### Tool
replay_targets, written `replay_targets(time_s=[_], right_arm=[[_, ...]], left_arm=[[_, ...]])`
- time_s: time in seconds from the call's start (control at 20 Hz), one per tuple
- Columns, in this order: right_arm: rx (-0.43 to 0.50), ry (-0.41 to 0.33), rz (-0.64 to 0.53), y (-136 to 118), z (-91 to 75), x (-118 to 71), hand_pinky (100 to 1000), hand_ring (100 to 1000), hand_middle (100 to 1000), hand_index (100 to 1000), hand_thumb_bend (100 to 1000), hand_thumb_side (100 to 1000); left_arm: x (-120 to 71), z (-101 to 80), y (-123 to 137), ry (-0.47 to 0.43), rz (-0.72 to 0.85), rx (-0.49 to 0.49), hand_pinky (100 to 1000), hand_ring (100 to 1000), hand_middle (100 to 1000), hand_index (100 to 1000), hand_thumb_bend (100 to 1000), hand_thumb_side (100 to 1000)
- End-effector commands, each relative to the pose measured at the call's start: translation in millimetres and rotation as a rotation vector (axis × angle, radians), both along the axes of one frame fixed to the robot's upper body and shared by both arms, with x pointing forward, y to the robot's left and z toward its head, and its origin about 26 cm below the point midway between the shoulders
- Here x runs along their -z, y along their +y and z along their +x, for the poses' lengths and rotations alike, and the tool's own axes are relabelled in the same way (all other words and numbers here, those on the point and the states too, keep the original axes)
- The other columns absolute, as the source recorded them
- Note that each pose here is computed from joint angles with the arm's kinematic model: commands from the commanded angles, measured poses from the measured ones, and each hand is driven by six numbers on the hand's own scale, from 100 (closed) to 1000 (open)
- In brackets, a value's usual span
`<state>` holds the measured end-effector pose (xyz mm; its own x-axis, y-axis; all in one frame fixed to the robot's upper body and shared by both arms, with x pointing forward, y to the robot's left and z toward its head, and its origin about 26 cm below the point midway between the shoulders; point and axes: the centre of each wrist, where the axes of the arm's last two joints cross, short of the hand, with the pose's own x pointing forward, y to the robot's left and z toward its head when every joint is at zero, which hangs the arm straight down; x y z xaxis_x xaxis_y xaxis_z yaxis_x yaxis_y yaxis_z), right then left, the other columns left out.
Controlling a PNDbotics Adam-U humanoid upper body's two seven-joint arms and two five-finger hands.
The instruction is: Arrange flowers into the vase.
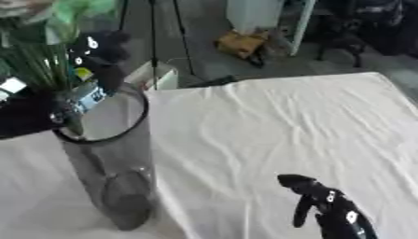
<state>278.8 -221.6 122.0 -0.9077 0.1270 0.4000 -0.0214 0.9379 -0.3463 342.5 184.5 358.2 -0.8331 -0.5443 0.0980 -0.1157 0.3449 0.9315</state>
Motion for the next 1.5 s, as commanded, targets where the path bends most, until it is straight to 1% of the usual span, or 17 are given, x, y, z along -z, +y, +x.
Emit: replay_targets(time_s=[0.05,0.1,0.3,0.4,0.45,0.5,0.7,0.75,1.0,1.1,1.25,1.5], right_arm=[[-0.006,-0.014,-0.001,-0.2,-1.1,-4.3,790,796,345,788,100,1000],[-0.006,-0.014,-0.001,-0.2,-1.1,-4.3,790,796,344,788,100,1000],[-0.006,-0.013,-0.001,0.0,-1.1,-4.2,791,796,344,788,100,1000],[-0.006,-0.012,-0.002,0.1,-1.1,-4.2,791,796,344,788,100,1000],[-0.006,-0.012,-0.002,0.1,-1.1,-4.2,791,796,343,788,100,1000],[-0.006,-0.011,-0.002,0.1,-1.1,-4.3,791,796,343,788,100,1000],[-0.009,-0.010,-0.004,0.6,-0.8,-4.8,791,797,342,788,100,1000],[-0.009,-0.009,-0.005,0.7,-0.8,-4.9,791,797,342,788,100,1000],[-0.010,-0.008,-0.006,1.4,-0.6,-5.2,792,797,340,788,100,1000],[-0.012,-0.007,-0.008,1.8,-0.4,-5.4,793,797,339,788,100,1000],[-0.015,-0.006,-0.010,2.7,-0.2,-5.9,793,797,338,788,100,1000],[-0.016,-0.005,-0.012,3.4,0.0,-6.1,794,797,337,788,100,1000]], left_arm=[[-12.6,-2.5,9.9,-0.035,0.005,-0.007,825,881,846,1000,346,1000],[-12.5,-2.3,10.4,-0.034,0.007,-0.002,856,899,869,1000,383,1000],[-12.7,-2.6,12.1,-0.039,0.020,0.021,889,922,895,1000,491,1000],[-13.1,-2.9,13.3,-0.044,0.040,0.023,905,935,911,1000,682,1000],[-13.2,-2.8,14.1,-0.044,0.057,0.019,907,937,914,1000,741,1000],[-13.5,-2.9,15.3,-0.047,0.075,0.010,912,940,919,1000,774,1000],[-13.3,-2.5,17.7,-0.060,0.148,-0.030,918,943,925,1000,808,1000],[-13.4,-2.4,17.9,-0.061,0.158,-0.037,918,943,925,1000,808,1000],[-14.2,-0.6,20.1,-0.062,0.183,-0.079,922,943,932,1000,873,1000],[-14.5,0.2,20.4,-0.059,0.181,-0.089,922,941,931,1000,869,1000],[-14.3,1.4,20.9,-0.054,0.172,-0.099,923,942,934,1000,839,1000],[-14.4,1.8,22.5,-0.057,0.164,-0.117,923,941,934,1000,842,1000]])
